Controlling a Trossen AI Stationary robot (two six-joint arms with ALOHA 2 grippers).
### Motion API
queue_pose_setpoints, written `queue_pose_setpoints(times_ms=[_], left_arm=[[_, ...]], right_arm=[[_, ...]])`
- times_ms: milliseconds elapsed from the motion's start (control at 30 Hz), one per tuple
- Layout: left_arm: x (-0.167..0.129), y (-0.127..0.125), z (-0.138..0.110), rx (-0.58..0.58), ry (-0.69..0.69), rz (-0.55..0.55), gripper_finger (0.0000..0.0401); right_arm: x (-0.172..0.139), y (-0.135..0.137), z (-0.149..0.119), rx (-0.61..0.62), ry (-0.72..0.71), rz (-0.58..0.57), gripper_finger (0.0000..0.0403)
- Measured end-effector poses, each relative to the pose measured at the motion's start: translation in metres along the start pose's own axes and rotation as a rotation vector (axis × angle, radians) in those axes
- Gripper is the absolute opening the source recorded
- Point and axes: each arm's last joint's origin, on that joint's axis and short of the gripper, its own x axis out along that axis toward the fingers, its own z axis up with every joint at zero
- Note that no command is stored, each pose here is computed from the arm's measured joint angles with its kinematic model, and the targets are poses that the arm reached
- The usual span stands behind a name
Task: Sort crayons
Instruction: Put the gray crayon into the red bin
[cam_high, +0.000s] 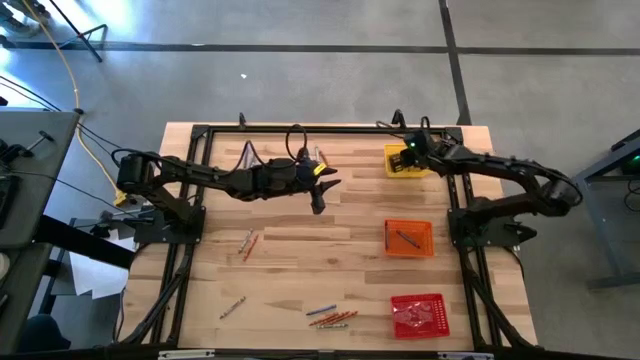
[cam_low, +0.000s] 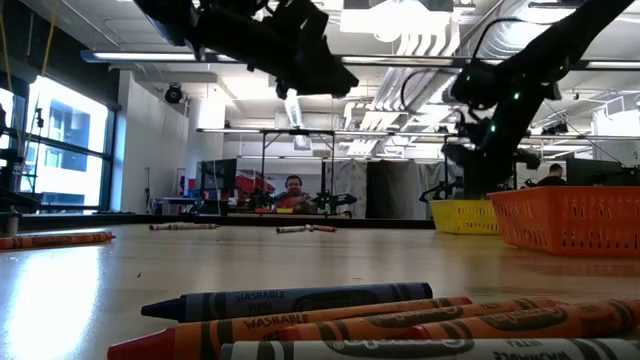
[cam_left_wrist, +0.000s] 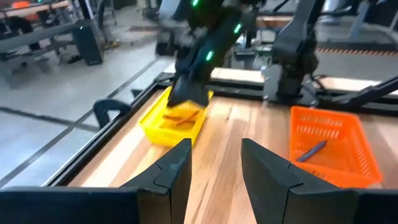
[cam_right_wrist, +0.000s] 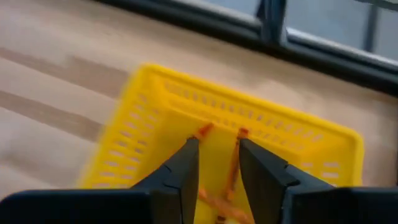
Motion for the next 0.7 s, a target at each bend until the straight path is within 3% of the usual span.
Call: queue_pose_setpoints(times_ms=[233, 433, 567, 700], left_arm=[[0.002, 0.018, -0.016, -0.055, 0.166, 0.059, 0.0127], [0.000, 0.043, -0.035, -0.059, 0.350, 0.182, 0.0127], [-0.003, 0.060, -0.044, -0.081, 0.451, 0.236, 0.0127], [-0.004, 0.074, -0.052, -0.078, 0.523, 0.239, 0.0127]], right_arm=[[-0.055, 0.002, 0.010, 0.023, -0.148, 0.315, 0.0109], [-0.103, 0.012, 0.002, 0.001, -0.266, 0.541, 0.0110], [-0.122, 0.021, -0.008, -0.024, -0.291, 0.631, 0.0110], [-0.130, 0.032, -0.018, -0.052, -0.299, 0.640, 0.0110]])
